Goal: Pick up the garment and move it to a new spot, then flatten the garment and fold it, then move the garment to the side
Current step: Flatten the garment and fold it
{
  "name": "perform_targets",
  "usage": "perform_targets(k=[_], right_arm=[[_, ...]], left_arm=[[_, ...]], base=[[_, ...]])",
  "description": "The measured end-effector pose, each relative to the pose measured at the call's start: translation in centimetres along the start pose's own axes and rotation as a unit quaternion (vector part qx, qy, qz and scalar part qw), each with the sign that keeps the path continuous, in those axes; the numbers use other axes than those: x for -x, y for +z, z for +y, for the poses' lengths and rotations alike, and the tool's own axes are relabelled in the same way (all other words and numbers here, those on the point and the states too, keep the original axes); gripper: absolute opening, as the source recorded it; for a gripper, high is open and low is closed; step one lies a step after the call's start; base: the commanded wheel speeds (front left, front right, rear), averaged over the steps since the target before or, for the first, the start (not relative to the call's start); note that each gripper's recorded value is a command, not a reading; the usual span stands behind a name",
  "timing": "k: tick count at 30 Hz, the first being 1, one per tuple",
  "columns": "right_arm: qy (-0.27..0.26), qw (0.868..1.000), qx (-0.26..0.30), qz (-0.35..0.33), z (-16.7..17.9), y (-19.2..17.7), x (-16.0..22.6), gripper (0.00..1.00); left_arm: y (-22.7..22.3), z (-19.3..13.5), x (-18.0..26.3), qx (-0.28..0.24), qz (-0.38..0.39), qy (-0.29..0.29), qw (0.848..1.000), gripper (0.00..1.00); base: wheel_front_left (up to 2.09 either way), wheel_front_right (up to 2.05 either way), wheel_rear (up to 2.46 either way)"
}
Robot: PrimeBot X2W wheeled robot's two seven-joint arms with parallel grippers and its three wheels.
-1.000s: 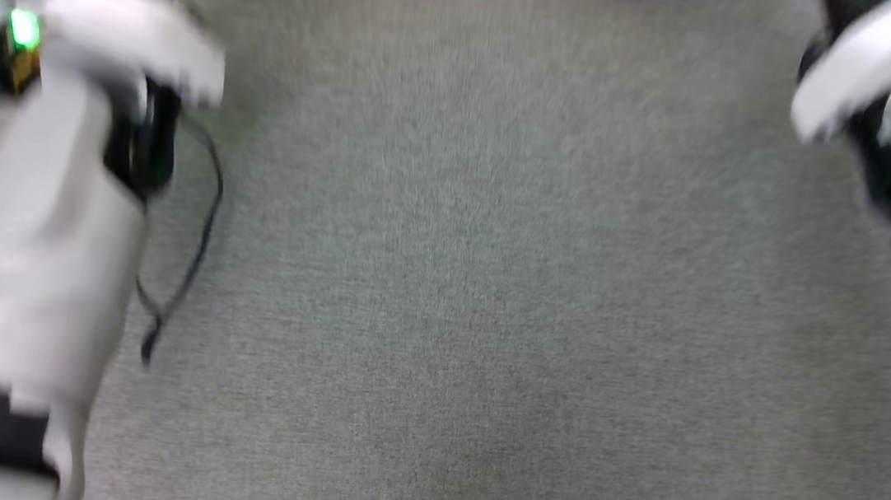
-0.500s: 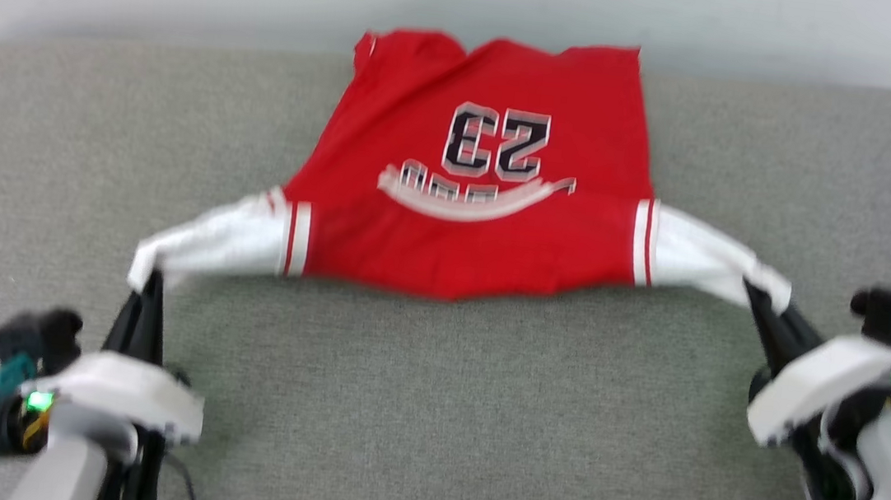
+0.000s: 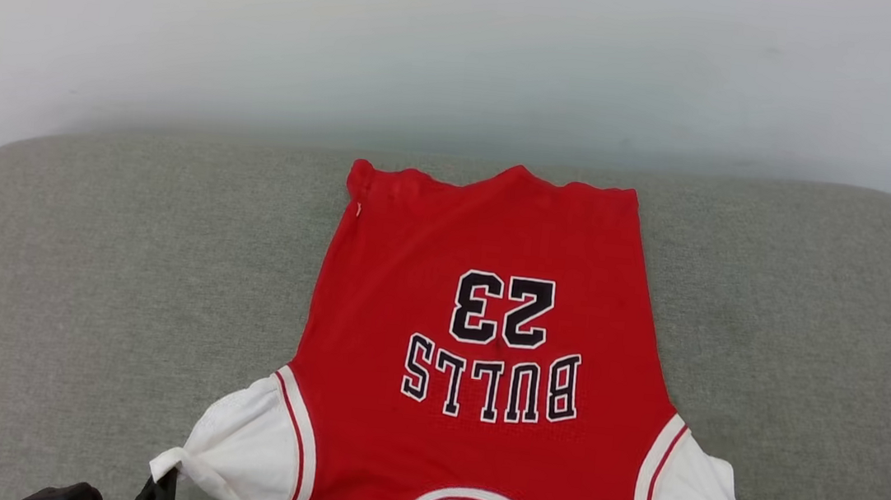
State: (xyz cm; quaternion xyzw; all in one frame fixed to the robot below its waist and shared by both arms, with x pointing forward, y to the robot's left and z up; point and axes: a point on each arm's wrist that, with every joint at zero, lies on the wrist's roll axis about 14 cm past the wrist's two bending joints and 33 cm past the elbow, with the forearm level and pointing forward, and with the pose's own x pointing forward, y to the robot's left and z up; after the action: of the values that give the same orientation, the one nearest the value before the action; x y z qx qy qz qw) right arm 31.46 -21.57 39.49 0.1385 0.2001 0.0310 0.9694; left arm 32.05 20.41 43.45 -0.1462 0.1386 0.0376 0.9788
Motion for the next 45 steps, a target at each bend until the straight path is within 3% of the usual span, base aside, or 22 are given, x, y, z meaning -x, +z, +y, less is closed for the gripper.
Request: perform_targets(k=[1,3,10,15,24,30,36,45], right_arm=[[0.0,1.0,0.0,0.001,0.1,-0.1,0.2,0.44],[0.002,1.0,0.001,0.005,0.6,-0.2,0.4,1.0],[0.016,0.999,0.017,-0.039,2.0,3.9,-0.3,1.0],[0.006,0.996,0.016,-0.082,1.0,9.2,-2.7,1.0],[0.009,0.998,0.029,-0.058,0.8,16.9,-12.2,1.0],[0.007,0.999,0.038,0.019,1.3,18.8,-19.8,1.0],[0.014,0.991,0.056,0.118,2.7,17.2,-26.5,1.0],[0.02,0.971,0.049,0.233,3.9,9.7,-33.0,1.0]], left_arm=[[0.1,-0.2,0.3,0.0,-0.002,-0.002,1.0,0.0],[0.5,-0.4,0.6,0.0,-0.006,-0.005,1.0,0.0],[2.1,-1.2,1.2,-0.013,-0.031,-0.017,0.999,0.0],[3.6,-1.8,0.6,-0.02,-0.054,-0.023,0.998,0.0],[6.7,-4.1,-1.7,-0.02,-0.104,-0.044,0.993,0.0],[6.7,-4.7,-3.9,-0.015,-0.115,-0.046,0.992,0.0],[5.5,-4.2,-6.2,-0.015,-0.11,-0.034,0.993,0.0],[3.5,-2.6,-8.7,-0.025,-0.089,-0.015,0.996,0.0]], base=[[0.0,0.0,0.0],[0.0,0.0,0.0],[0.0,0.0,0.0],[0.0,0.0,0.0],[0.0,0.0,0.0],[0.0,0.0,0.0],[0.0,0.0,0.0],[0.0,0.0,0.0]])
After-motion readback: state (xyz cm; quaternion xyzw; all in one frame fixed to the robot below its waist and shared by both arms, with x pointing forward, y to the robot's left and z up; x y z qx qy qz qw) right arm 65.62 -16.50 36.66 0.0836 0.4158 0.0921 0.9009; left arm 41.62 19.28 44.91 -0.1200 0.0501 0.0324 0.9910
